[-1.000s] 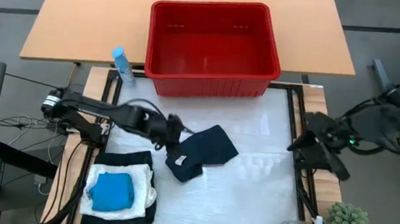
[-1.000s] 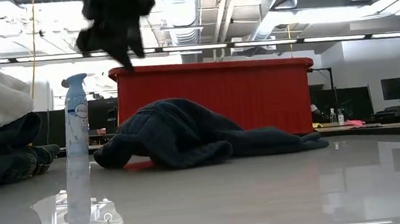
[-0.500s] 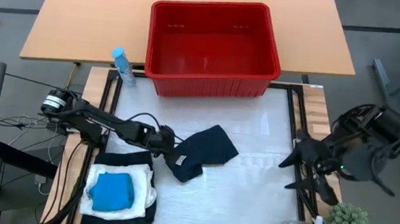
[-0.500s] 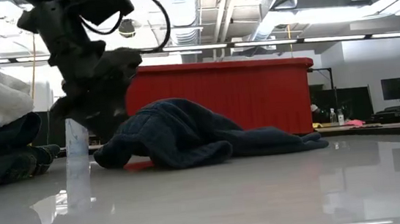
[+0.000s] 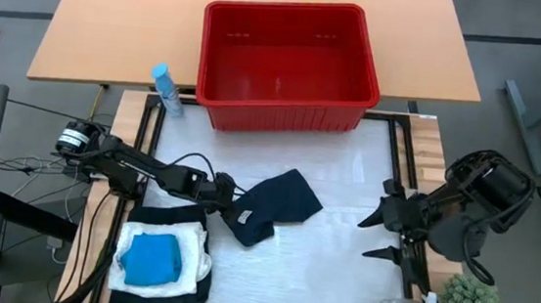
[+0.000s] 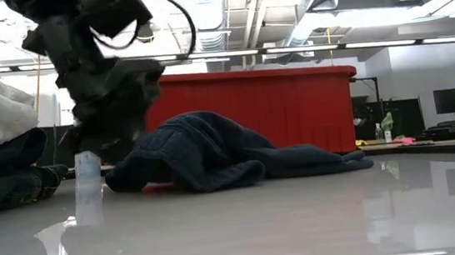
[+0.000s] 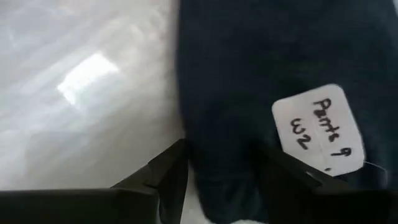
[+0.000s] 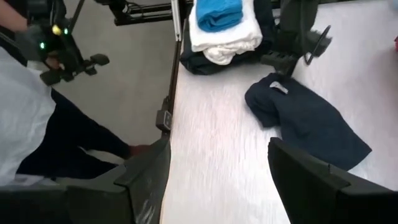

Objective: Fold Laundry from Bin
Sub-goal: Fold the gray shorts from the red bin

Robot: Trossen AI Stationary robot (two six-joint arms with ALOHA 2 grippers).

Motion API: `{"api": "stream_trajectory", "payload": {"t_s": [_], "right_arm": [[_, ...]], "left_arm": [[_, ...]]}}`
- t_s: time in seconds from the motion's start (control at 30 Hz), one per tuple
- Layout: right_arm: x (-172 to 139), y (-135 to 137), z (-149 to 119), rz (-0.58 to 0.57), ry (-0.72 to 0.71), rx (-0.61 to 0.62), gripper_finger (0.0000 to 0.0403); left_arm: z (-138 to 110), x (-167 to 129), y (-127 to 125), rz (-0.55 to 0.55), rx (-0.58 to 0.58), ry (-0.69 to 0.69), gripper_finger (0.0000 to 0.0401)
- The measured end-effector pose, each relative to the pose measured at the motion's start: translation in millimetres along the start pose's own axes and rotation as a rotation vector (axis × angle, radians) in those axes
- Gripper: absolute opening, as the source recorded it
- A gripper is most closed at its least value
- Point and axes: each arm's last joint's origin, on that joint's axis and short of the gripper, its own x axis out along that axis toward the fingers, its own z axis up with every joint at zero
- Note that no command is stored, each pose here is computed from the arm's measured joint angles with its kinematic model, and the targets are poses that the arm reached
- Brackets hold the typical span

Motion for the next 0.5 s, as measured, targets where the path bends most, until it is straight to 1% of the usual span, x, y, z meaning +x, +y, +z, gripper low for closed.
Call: {"api": "stream_trajectory", "payload": {"t_s": [0.13, 0.23, 0.3, 0.37, 0.43, 0.5], "right_arm": [[1, -2, 4, -0.001, -0.021, 0.025, 0.0291], [2, -3, 6, 0.002, -0.035, 0.032, 0.0291], [2, -3, 6, -0.009, -0.043, 0.013, 0.0291], [2, -5, 8, -0.056, -0.068, -0.022, 0.0291], [4, -9, 7, -0.150, -0.092, -0.045, 0.0291], [7, -16, 11, -0.272, -0.141, -0.030, 0.0291]], "left_arm": [[-5, 16, 3, 0.014, 0.016, 0.065, 0.0149], [-6, 21, 2, -0.018, 0.015, 0.091, 0.0133], [-5, 24, 0, -0.045, 0.012, 0.099, 0.0109], [-3, 22, -2, -0.069, 0.008, 0.116, 0.0070], [1, 16, -8, -0.121, 0.003, 0.134, 0.0024], [8, 6, -18, -0.178, 0.008, 0.124, 0.0011]]}}
